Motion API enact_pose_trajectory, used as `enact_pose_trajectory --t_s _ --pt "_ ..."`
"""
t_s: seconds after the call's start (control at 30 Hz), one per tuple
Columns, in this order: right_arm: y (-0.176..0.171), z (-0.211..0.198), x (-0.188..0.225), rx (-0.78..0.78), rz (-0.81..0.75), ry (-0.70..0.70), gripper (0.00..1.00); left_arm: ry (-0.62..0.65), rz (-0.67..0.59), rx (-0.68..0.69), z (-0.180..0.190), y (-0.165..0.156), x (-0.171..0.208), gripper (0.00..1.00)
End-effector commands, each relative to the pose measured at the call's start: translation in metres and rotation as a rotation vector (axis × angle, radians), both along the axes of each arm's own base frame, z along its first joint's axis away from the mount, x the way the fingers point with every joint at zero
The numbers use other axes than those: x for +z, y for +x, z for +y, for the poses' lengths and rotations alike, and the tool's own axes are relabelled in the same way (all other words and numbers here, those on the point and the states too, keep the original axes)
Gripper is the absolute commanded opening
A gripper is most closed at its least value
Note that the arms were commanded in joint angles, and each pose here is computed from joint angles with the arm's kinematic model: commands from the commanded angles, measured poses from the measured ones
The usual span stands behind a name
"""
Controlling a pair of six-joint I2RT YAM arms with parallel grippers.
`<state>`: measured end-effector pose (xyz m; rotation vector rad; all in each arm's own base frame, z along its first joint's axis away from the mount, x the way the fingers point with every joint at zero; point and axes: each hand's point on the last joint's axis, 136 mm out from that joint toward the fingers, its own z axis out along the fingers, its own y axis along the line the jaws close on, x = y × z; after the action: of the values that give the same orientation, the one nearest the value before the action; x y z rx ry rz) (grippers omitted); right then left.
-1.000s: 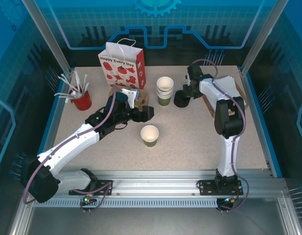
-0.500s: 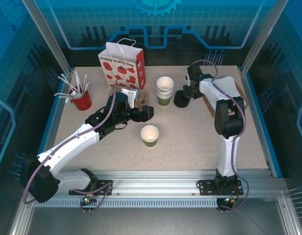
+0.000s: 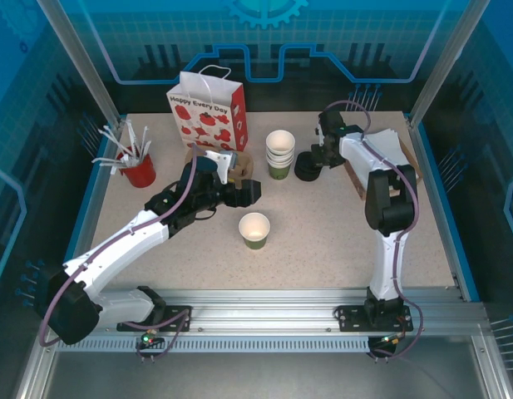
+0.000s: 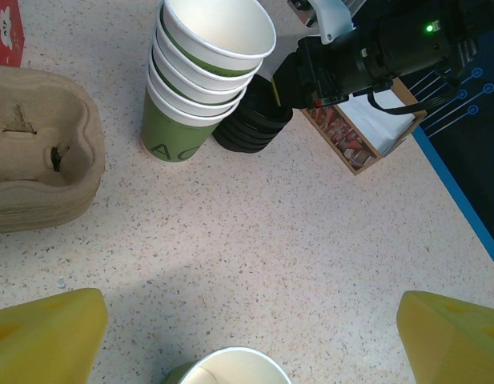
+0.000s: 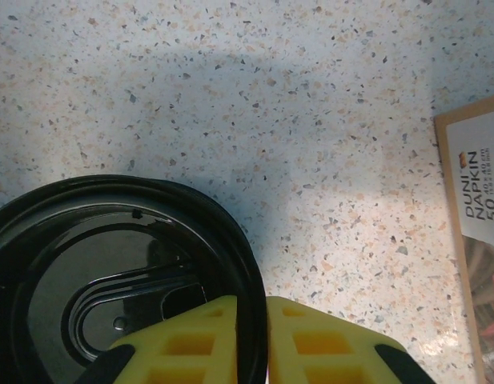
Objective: Pack the takeout coffee
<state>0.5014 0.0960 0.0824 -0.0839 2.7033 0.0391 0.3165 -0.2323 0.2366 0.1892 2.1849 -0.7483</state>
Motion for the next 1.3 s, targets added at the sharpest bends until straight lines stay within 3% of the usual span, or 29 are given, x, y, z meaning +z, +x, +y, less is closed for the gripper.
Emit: enact_pose_trajectory --t_s 0.0,0.23,0.43,0.57,0.7,0.9,1.03,1.27 --pt "-0.009 0.005 0.031 0.027 -0.036 0.002 0.16 0.016 -0.002 0.004 0.004 -0.004 -0.003 0.95" --pt "-0.016 0.001 0.05 0.024 -0.064 0.009 0.15 0.005 -0.005 0.005 0.003 -0.005 0.0 0.95" --pt "-0.045 -0.015 0.101 -0.023 -0.155 0.085 0.14 -0.057 -0.038 0.015 0.002 -0.006 0.016 0.95" --pt "-0.078 0.013 0.148 -0.005 -0.249 0.384 0.14 -0.188 -0.082 0.036 0.001 -0.008 0.042 0.96" --pt "-0.113 0.067 0.207 0.077 -0.351 0.703 0.14 -0.41 -0.101 0.013 -0.008 -0.015 0.086 0.98" --pt "-0.141 0.125 0.261 0.112 -0.404 1.047 0.14 -0.702 -0.134 -0.071 -0.024 -0.022 0.153 0.99" --pt "-0.148 0.153 0.276 0.129 -0.39 1.183 0.14 -0.818 -0.152 -0.105 -0.028 -0.023 0.18 0.99" --pt "-0.152 0.174 0.288 0.146 -0.37 1.341 0.15 -0.878 -0.151 -0.077 -0.027 -0.014 0.191 0.99"
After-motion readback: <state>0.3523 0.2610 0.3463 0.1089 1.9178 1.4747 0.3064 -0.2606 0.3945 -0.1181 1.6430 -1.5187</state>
